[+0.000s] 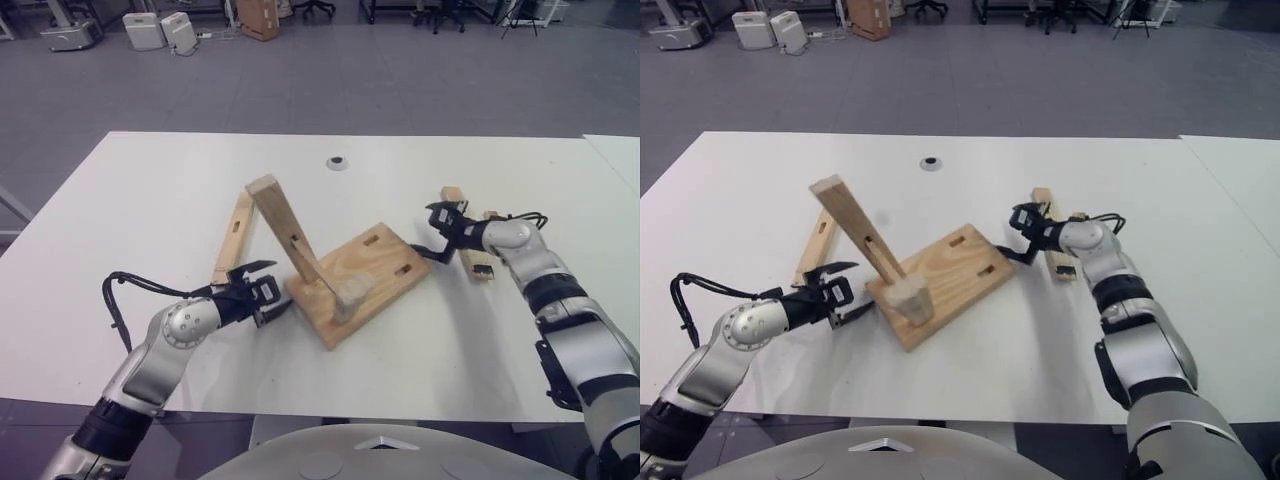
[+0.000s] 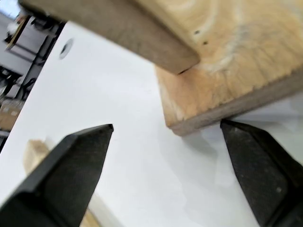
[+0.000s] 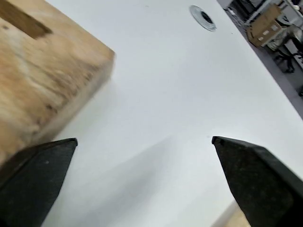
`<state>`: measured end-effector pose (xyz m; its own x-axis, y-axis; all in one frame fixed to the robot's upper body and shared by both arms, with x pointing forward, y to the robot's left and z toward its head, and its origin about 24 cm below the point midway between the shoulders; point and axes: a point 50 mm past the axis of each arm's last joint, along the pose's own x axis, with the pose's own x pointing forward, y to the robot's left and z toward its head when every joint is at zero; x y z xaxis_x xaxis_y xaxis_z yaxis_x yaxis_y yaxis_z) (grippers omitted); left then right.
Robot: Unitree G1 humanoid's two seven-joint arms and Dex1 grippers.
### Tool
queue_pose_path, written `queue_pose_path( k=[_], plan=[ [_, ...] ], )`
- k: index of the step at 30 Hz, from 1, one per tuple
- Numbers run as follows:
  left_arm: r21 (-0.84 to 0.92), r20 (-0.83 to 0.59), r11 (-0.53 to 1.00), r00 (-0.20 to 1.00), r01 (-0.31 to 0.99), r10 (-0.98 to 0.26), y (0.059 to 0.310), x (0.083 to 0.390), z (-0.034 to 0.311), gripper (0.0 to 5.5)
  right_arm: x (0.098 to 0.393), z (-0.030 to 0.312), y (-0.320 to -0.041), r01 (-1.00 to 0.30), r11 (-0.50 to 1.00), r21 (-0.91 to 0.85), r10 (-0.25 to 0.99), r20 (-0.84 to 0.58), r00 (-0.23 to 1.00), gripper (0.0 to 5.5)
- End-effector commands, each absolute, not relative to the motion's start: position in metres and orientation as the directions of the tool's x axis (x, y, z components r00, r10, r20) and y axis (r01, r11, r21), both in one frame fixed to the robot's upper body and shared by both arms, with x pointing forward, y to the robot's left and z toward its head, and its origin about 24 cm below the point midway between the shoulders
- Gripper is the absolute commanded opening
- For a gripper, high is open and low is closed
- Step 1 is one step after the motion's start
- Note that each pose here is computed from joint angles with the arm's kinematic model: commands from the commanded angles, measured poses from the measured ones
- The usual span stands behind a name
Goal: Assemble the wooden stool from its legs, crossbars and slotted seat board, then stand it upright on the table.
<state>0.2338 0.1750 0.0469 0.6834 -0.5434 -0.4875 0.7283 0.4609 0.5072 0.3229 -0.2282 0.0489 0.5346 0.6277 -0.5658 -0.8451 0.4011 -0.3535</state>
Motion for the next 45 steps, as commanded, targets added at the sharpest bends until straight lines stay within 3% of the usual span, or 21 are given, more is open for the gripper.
queue_pose_path(
  k=[1, 3, 5, 6, 8, 10, 11, 14, 18, 23, 25, 29, 33, 37, 39, 45],
  plan=[
    [0.428, -0.394, 0.579, 0.720, 0.694, -0.571, 0.138, 0.309, 0.044, 4.18, 0.292, 0.047, -0.225, -0.907, 0.299, -0.297, 0.719, -0.555, 0.419, 5.33],
    [0.444, -0.385, 0.595, 0.742, 0.670, -0.549, 0.150, 0.330, 0.051, 4.18, 0.294, 0.062, -0.228, -0.880, 0.326, -0.345, 0.710, -0.525, 0.470, 5.33],
    [0.511, -0.372, 0.608, 0.794, 0.607, -0.480, 0.196, 0.335, 0.066, 4.18, 0.302, 0.083, -0.234, -0.812, 0.415, -0.411, 0.680, -0.452, 0.577, 5.33],
    [0.556, -0.336, 0.603, 0.818, 0.573, -0.467, 0.219, 0.327, 0.079, 4.18, 0.311, 0.090, -0.237, -0.750, 0.500, -0.433, 0.643, -0.394, 0.657, 5.33],
    [0.594, -0.275, 0.577, 0.815, 0.561, -0.510, 0.228, 0.308, 0.098, 4.18, 0.323, 0.088, -0.236, -0.664, 0.619, -0.420, 0.581, -0.323, 0.747, 5.33],
    [0.536, -0.285, 0.526, 0.727, 0.661, -0.624, 0.207, 0.278, 0.100, 4.18, 0.334, 0.073, -0.223, -0.622, 0.702, -0.347, 0.543, -0.304, 0.783, 5.33],
    [0.501, -0.357, 0.448, 0.648, 0.740, -0.672, 0.195, 0.258, 0.092, 4.18, 0.339, 0.063, -0.217, -0.611, 0.729, -0.310, 0.521, -0.327, 0.788, 5.33],
    [0.395, -0.531, 0.309, 0.490, 0.865, -0.692, 0.172, 0.220, 0.059, 4.18, 0.350, 0.043, -0.200, -0.619, 0.700, -0.356, 0.455, -0.446, 0.771, 5.33],
    [0.571, -0.397, 0.430, 0.694, 0.699, -0.601, 0.130, 0.273, 0.041, 4.18, 0.327, 0.025, -0.182, -0.836, 0.471, -0.283, 0.621, -0.566, 0.542, 5.33],
    [0.654, -0.323, 0.526, 0.829, 0.544, -0.456, 0.117, 0.322, 0.034, 4.18, 0.317, 0.025, -0.172, -0.831, 0.464, -0.305, 0.641, -0.532, 0.553, 5.33],
    [0.643, -0.304, 0.543, 0.831, 0.540, -0.467, 0.116, 0.322, 0.035, 4.18, 0.320, 0.035, -0.183, -0.730, 0.577, -0.366, 0.567, -0.464, 0.681, 5.33],
    [0.638, -0.331, 0.532, 0.822, 0.556, -0.463, 0.134, 0.304, 0.029, 4.18, 0.309, 0.069, -0.235, -0.414, 0.834, -0.364, 0.325, -0.282, 0.903, 5.33],
    [0.627, -0.410, 0.480, 0.783, 0.614, -0.467, 0.143, 0.283, 0.025, 4.18, 0.302, 0.074, -0.244, -0.373, 0.872, -0.317, 0.284, -0.293, 0.913, 5.33],
    [0.568, -0.456, 0.426, 0.701, 0.704, -0.549, 0.120, 0.269, 0.033, 4.18, 0.304, 0.078, -0.289, -0.095, 0.976, -0.194, 0.046, -0.246, 0.968, 5.33],
    [0.576, -0.458, 0.409, 0.694, 0.708, -0.556, 0.114, 0.266, 0.035, 4.18, 0.298, 0.058, -0.300, -0.079, 0.989, -0.124, 0.039, -0.302, 0.953, 5.33],
    [0.629, -0.403, 0.434, 0.747, 0.646, -0.529, 0.121, 0.271, 0.051, 4.18, 0.286, 0.022, -0.316, 0.055, 0.997, 0.049, -0.033, -0.373, 0.927, 4.20]
  ],
)
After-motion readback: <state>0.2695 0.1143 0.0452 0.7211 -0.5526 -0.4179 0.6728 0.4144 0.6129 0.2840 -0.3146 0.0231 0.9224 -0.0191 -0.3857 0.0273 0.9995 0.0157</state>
